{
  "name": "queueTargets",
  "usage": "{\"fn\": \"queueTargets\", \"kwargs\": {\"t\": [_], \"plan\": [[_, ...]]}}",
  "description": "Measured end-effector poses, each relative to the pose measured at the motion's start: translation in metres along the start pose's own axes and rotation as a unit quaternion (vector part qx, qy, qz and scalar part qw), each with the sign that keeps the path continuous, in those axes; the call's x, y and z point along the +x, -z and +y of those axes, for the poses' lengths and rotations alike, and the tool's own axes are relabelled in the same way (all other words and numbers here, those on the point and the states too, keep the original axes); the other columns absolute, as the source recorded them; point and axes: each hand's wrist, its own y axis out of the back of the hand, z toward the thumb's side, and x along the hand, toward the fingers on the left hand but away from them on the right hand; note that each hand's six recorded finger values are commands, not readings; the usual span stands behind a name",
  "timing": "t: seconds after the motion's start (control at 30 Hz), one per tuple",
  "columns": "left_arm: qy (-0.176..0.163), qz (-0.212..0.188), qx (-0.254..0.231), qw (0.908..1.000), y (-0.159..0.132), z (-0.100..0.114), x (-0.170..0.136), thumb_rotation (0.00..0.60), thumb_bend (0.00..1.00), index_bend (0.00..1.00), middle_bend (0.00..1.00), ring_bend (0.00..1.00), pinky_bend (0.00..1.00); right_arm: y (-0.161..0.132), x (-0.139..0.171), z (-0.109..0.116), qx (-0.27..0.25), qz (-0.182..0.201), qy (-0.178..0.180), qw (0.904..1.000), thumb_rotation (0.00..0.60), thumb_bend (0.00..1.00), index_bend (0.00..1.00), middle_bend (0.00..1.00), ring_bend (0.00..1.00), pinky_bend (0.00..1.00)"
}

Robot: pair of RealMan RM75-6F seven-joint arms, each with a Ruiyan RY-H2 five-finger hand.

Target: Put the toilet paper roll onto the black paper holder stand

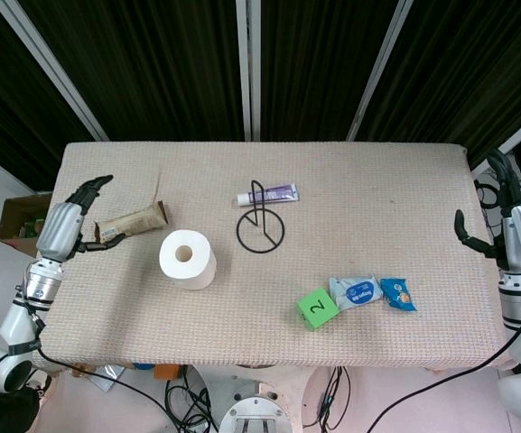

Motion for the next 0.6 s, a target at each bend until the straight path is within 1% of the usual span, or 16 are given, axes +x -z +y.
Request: {"fn": "queueTargets", "kwargs": {"t": [0.2,0.3,0.37,0.43,0.5,0.6], "plan": [[0.004,0.0,0.0,1.0,0.0,-0.003,-0.001,0.564,0.19,0.09,0.12,0.13,0.25,-0.001,0.001,0.004,0.001,0.001,0.003,1.0,0.6,0.43,0.0,0.0,0.0,0.0],[0.003,-0.002,0.001,1.0,-0.001,-0.002,-0.001,0.535,0.19,0.09,0.12,0.13,0.25,-0.001,0.002,0.006,-0.002,0.001,0.005,1.0,0.6,0.43,0.0,0.0,0.0,0.0],[0.005,-0.004,0.002,1.0,-0.002,-0.002,-0.002,0.472,0.18,0.09,0.12,0.13,0.25,-0.001,0.003,0.006,-0.003,-0.001,0.005,1.0,0.6,0.43,0.0,0.0,0.0,0.0],[0.01,-0.007,0.002,0.9999,-0.004,-0.003,-0.004,0.334,0.15,0.09,0.12,0.13,0.25,-0.001,0.004,0.007,-0.004,-0.001,0.006,1.0,0.6,0.43,0.0,0.0,0.0,0.0],[0.016,-0.01,0.003,0.9998,-0.005,-0.004,-0.009,0.25,0.12,0.09,0.12,0.13,0.25,-0.002,0.005,0.009,-0.006,0.001,0.009,0.9999,0.6,0.43,0.0,0.0,0.0,0.0],[0.027,-0.009,0.003,0.9996,-0.004,-0.008,-0.02,0.161,0.09,0.09,0.12,0.13,0.25,-0.003,0.007,0.013,-0.008,0.001,0.016,0.9998,0.6,0.43,0.0,0.0,0.0,0.0]]}}
